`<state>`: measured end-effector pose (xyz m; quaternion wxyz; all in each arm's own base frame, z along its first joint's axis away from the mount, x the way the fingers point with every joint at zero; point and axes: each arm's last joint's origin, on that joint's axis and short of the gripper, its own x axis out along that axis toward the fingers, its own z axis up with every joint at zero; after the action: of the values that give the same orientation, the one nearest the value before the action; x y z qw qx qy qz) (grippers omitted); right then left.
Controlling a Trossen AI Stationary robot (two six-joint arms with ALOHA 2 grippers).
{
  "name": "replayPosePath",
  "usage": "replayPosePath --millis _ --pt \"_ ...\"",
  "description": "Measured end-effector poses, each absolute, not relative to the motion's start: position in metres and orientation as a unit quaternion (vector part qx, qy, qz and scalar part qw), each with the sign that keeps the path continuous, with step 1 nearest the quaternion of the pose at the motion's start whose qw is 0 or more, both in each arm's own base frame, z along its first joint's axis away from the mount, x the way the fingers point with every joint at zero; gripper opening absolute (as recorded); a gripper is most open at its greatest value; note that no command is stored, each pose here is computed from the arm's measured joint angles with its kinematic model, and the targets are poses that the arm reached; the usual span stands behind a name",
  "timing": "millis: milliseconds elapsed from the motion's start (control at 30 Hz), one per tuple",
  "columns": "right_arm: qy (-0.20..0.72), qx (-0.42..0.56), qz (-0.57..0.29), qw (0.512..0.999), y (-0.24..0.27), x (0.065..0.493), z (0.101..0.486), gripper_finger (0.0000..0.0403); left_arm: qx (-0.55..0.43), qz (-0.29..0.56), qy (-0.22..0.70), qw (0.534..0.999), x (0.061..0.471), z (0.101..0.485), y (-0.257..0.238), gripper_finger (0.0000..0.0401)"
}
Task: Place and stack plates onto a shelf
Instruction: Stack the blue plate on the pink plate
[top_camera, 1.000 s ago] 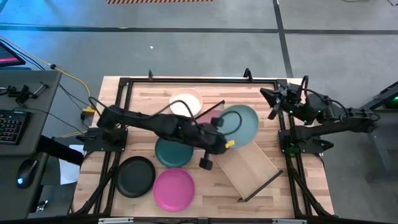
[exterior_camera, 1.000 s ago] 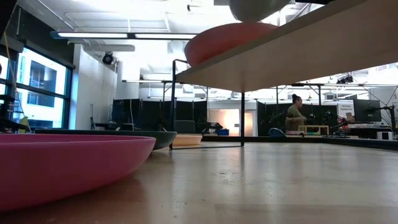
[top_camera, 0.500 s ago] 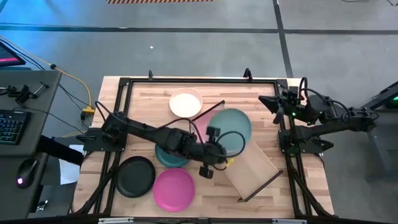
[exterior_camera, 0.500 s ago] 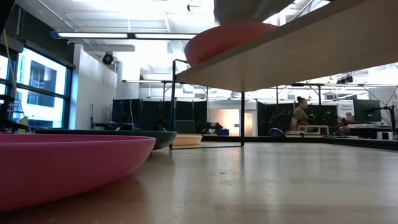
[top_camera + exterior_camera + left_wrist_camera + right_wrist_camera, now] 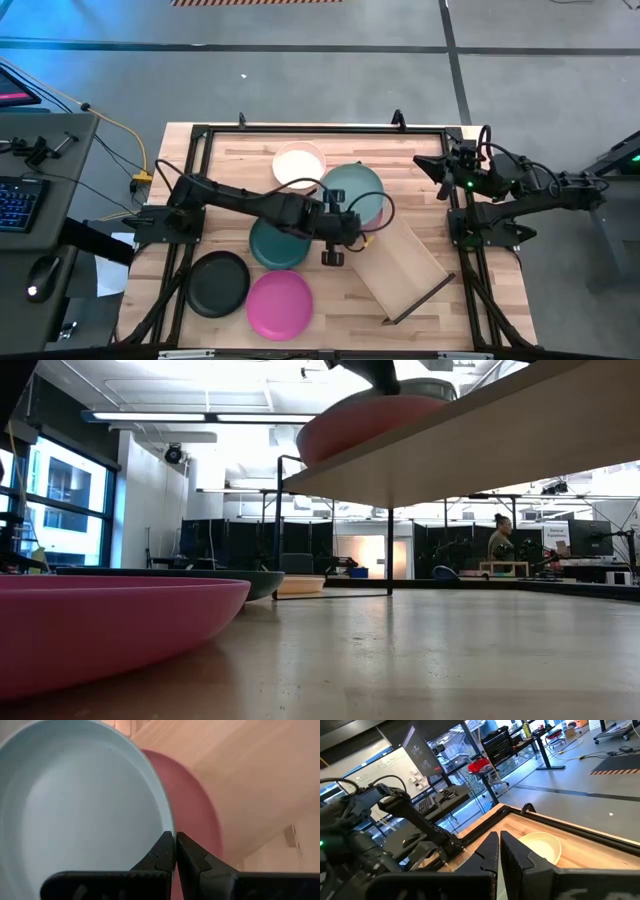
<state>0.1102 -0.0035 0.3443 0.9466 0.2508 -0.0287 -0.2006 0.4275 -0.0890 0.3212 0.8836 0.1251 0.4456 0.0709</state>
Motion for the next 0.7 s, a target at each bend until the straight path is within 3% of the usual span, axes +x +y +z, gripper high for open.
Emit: replayPosePath --millis 200,533,700 --pt "-0.023 0.23 -0.198 0.953 -0.003 0.11 0.344 0.0 0.079 0.07 0.446 0.889 0.43 0.321 -0.079 0.0" --pt "-0.018 0.217 -0.197 0.956 -0.003 0.11 0.344 0.0 0.083 0.003 0.418 0.904 0.429 0.325 -0.111 0.0" --pt "-0.017 0.216 -0.197 0.956 -0.003 0.11 0.344 0.0 0.095 0.04 0.421 0.901 0.429 0.325 -0.105 0.0"
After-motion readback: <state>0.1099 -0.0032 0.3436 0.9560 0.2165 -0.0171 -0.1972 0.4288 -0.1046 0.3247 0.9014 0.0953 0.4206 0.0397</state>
